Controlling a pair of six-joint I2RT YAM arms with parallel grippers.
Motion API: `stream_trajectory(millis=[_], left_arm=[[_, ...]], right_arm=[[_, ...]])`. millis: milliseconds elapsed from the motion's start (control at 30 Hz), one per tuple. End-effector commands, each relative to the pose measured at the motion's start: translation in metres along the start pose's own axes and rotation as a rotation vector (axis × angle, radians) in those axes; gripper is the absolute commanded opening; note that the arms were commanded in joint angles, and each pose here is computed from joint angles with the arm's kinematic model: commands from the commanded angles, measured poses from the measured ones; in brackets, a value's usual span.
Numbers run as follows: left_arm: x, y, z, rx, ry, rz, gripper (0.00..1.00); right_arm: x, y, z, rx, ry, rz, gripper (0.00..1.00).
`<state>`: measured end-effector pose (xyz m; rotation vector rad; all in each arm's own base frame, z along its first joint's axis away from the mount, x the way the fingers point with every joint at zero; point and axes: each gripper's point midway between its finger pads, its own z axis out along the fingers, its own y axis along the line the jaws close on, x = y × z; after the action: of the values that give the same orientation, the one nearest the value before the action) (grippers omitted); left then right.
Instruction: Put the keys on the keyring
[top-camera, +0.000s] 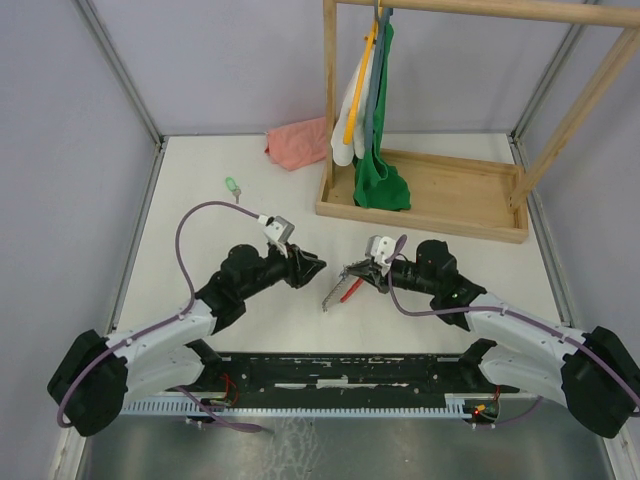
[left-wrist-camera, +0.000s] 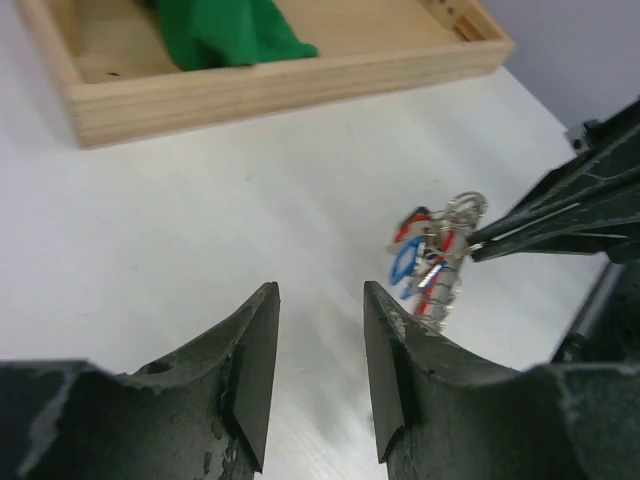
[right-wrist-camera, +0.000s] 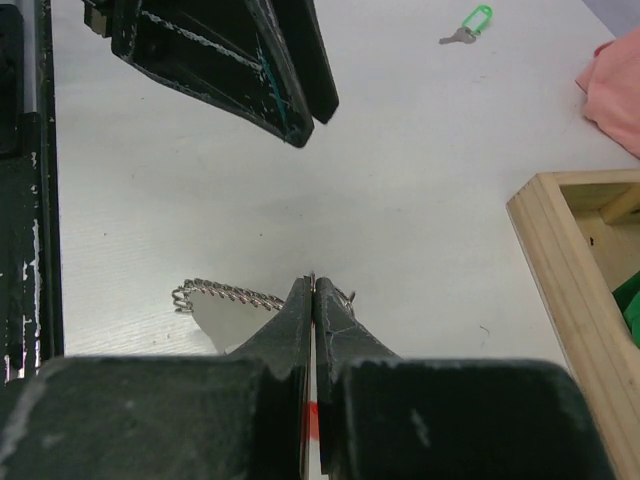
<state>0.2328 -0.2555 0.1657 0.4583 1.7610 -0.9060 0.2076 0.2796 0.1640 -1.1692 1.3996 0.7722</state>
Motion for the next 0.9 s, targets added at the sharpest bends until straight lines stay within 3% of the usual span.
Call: stream_trajectory(millis=[0,200,333,667,867], left_arm=[[-0.013,0.049,-0.022,-0.267,-0.111,0.087,0.48],[-0.032,0.074,-0.064,-0.422,-0.312,0.087,0.62],[-0.037,0.079,-0.075,-0.458,-0.356,0.066,0.69],[-0.038,0.081,-0.078,-0.477,-0.359,0.040,0.82],[-0.036,0.089,-0.083,-0.529,-0.373,-0.004,0.88]], right_arm=[[-0.031,-0.018,0.004,0.066,-0.039,0.038,0.01],[-0.018,-0.028,0.016,0.124,0.072,0.169,0.01],[-0.013,-0.036,0.028,0.147,0.106,0.209,0.01],[0.036,-0.084,0.075,0.347,0.264,0.300,0.04],[0.058,-0.113,0.090,0.484,0.313,0.325,0.15]])
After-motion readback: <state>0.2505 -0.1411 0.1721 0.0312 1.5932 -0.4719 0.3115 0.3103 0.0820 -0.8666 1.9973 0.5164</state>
